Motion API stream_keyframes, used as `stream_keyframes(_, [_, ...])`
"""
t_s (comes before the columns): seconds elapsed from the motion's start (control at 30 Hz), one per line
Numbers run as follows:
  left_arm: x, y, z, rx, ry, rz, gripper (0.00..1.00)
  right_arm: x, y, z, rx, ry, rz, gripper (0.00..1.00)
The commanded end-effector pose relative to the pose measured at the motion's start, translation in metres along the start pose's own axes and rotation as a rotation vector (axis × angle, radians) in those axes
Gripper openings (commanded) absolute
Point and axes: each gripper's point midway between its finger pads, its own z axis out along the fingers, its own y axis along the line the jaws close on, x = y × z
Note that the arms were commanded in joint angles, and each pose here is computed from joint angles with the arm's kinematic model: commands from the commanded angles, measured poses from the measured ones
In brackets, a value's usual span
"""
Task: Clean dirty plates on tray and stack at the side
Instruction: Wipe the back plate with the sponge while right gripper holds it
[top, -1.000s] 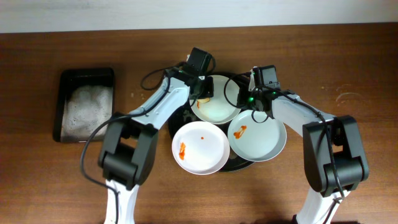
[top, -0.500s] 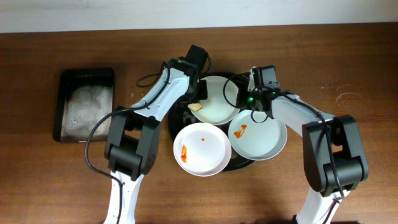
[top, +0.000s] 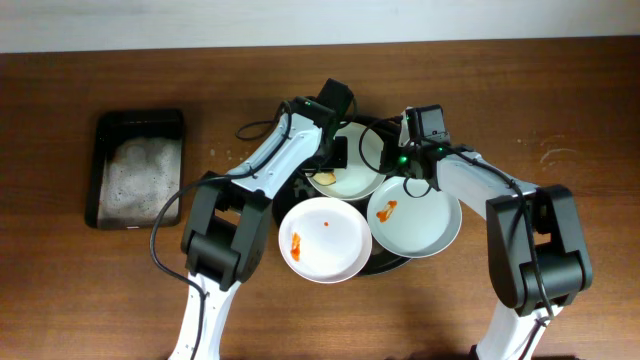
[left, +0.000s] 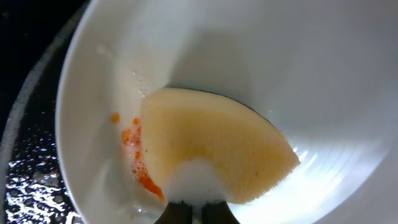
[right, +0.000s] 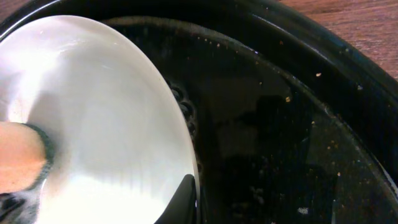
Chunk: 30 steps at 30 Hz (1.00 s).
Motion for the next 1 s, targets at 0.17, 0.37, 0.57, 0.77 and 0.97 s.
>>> stream_keyframes(0.17, [0.002,0.06,0.029,-0.172,0.04,-0.027,0.0,-0.009,-0.001,0.0,0.008,-0.016,-0.003,0.04])
stream_keyframes(0.37, [0.004,0.047,0.03,-0.164,0.033,0.017,0.0,-0.001,0.008,0.002,-0.052,0.021,0.0,0.37])
stream_keyframes(0.57, [0.002,0.045,0.03,-0.159,0.025,0.02,0.0,0.005,0.009,0.012,-0.074,0.04,0.003,0.15])
stream_keyframes(0.77, [0.002,0.044,0.029,-0.159,0.024,0.023,0.0,-0.016,0.017,-0.007,-0.072,-0.01,-0.011,0.04])
stream_keyframes(0.97, [-0.008,0.031,0.018,-0.103,0.012,0.07,0.0,-0.048,0.003,-0.065,0.125,-0.091,-0.106,0.04])
